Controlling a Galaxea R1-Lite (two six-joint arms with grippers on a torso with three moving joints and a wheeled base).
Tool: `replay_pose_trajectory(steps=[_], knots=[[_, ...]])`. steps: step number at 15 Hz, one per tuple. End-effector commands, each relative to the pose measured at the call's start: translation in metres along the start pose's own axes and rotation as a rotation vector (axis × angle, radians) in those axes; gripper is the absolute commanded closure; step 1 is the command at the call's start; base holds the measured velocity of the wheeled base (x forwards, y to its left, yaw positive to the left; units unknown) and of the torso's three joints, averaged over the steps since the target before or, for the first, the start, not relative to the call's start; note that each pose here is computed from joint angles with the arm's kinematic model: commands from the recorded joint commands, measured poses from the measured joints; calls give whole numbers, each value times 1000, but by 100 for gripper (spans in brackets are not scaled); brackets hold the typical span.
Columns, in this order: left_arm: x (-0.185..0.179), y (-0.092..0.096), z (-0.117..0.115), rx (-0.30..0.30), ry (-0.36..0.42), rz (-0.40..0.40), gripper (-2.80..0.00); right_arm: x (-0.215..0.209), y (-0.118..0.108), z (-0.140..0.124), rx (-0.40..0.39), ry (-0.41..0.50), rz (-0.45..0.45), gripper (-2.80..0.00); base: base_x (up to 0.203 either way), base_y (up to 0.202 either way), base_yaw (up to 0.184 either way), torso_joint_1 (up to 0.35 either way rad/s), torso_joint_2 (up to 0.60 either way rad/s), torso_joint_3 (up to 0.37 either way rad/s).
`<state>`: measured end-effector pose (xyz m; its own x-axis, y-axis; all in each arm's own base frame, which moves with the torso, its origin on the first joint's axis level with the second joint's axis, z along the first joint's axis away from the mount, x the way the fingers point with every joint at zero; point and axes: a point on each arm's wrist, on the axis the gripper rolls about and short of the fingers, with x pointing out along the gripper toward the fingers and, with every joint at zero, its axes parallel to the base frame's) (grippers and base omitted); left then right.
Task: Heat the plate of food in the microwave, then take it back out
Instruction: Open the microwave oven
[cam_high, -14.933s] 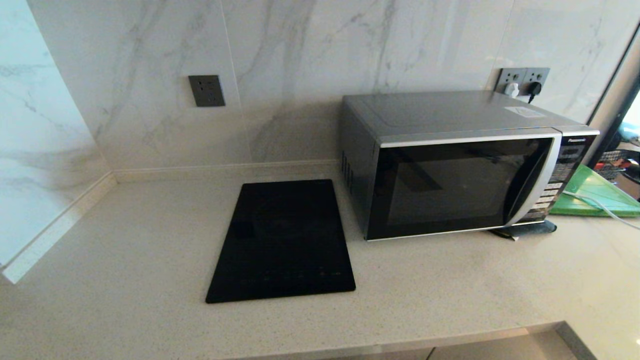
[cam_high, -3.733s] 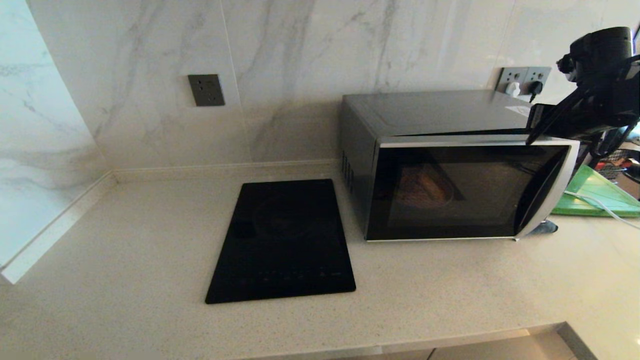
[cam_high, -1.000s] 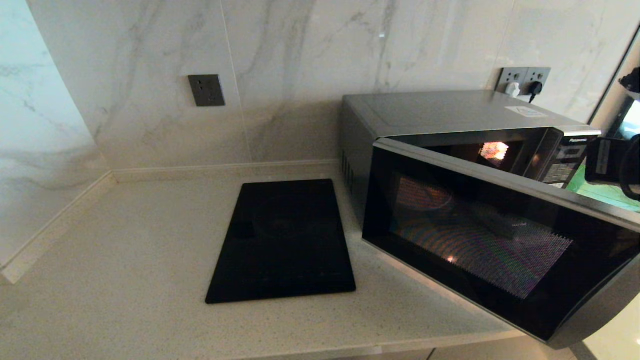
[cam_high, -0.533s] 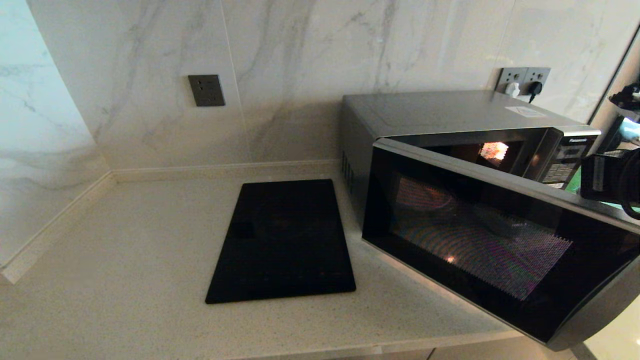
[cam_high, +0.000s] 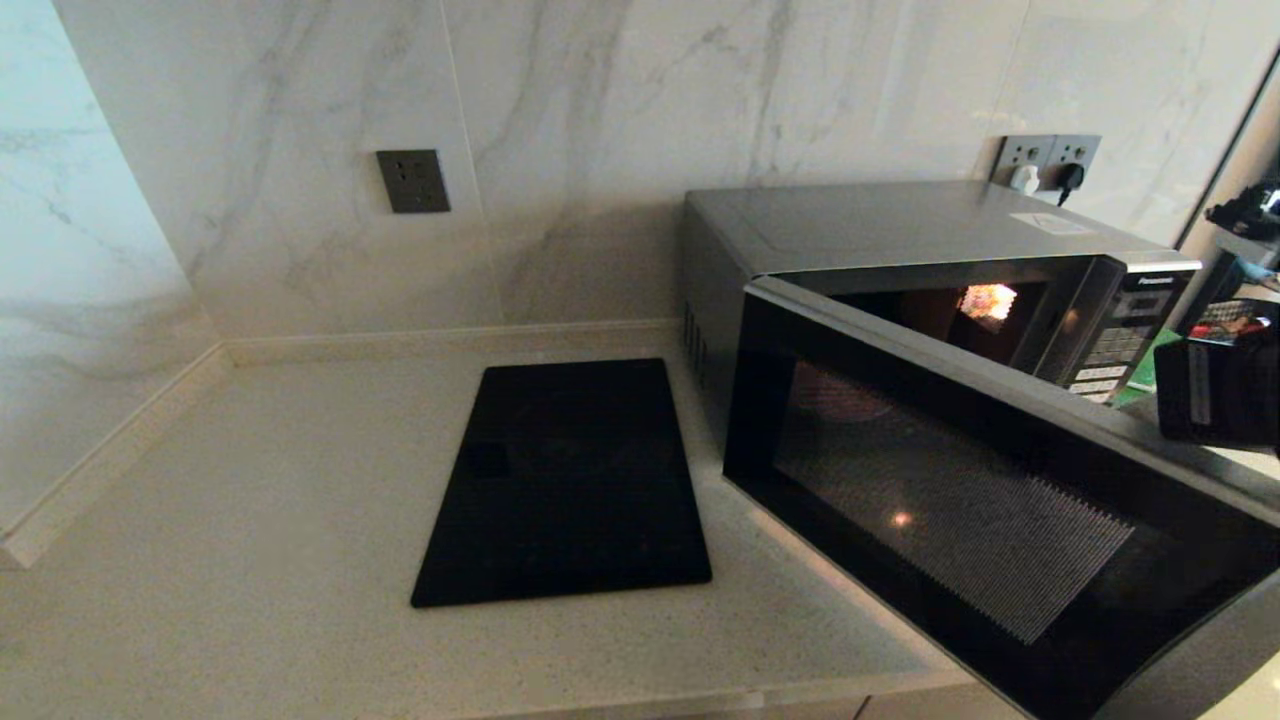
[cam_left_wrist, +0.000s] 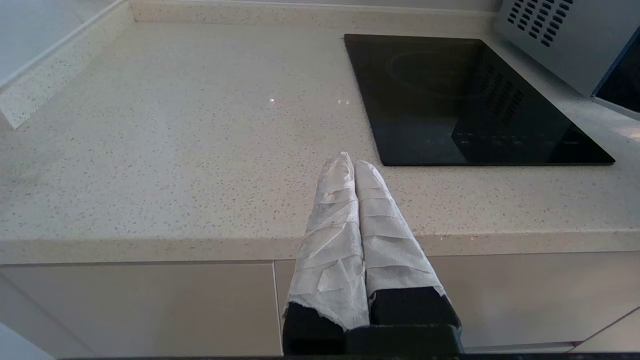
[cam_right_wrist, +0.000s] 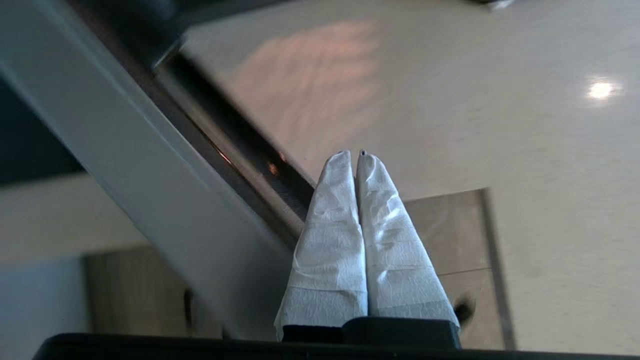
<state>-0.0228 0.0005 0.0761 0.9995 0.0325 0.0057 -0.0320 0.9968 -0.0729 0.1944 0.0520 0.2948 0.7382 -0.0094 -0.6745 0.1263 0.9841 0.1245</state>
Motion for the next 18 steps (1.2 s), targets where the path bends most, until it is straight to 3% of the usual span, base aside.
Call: replay_pose_trajectory(steps=[1, 6, 10, 18], knots=[[0, 0, 0, -1, 0, 1, 0, -5, 10, -8, -39, 16, 50, 0, 0, 0, 0, 0, 0, 0], [0, 0, 0, -1, 1, 1, 0, -10, 38, -23, -128, 54, 166, 0, 0, 0, 0, 0, 0, 0], [0, 0, 0, -1, 1, 1, 0, -8, 52, -27, -173, 78, 207, 0, 0, 0, 0, 0, 0, 0], [0, 0, 0, -1, 1, 1, 0, -3, 65, -31, -206, 128, 276, 0, 0, 0, 0, 0, 0, 0]])
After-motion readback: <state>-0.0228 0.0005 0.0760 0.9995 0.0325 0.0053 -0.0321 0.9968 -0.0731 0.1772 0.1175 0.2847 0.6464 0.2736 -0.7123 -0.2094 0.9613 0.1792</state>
